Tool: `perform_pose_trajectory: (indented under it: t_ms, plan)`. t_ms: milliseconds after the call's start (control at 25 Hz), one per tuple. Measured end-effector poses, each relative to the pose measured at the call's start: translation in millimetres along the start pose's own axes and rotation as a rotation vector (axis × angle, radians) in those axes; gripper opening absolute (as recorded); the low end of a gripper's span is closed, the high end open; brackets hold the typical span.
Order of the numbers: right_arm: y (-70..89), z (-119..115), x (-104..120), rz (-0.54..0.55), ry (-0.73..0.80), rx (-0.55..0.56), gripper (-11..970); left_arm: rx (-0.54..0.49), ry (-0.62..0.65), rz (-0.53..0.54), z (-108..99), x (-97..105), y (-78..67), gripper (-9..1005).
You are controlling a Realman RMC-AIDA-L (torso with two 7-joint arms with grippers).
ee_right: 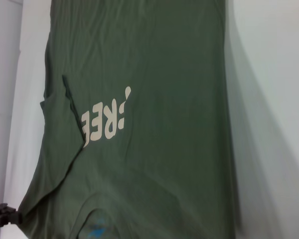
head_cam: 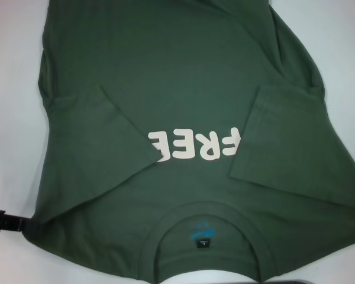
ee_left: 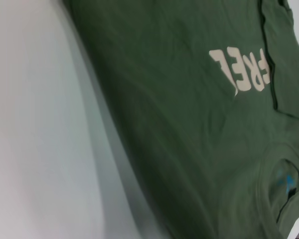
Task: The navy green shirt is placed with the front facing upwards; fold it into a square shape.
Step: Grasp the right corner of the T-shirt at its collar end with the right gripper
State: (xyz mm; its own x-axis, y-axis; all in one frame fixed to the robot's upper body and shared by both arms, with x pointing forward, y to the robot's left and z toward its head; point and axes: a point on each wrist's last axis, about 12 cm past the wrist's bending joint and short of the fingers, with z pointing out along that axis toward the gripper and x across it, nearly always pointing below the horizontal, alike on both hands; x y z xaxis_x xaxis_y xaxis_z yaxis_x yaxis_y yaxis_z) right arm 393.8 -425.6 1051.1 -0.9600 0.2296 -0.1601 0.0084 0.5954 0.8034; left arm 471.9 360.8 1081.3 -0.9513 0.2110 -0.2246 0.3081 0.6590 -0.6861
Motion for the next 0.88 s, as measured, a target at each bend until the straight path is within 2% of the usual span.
perform_pose_trajectory:
  t_ms: [880]
  plan:
    - [-3.7,-9,5,0.0,-0.028,0.008,43,0.003,0.029,-0.045,-2,15,5.6,26]
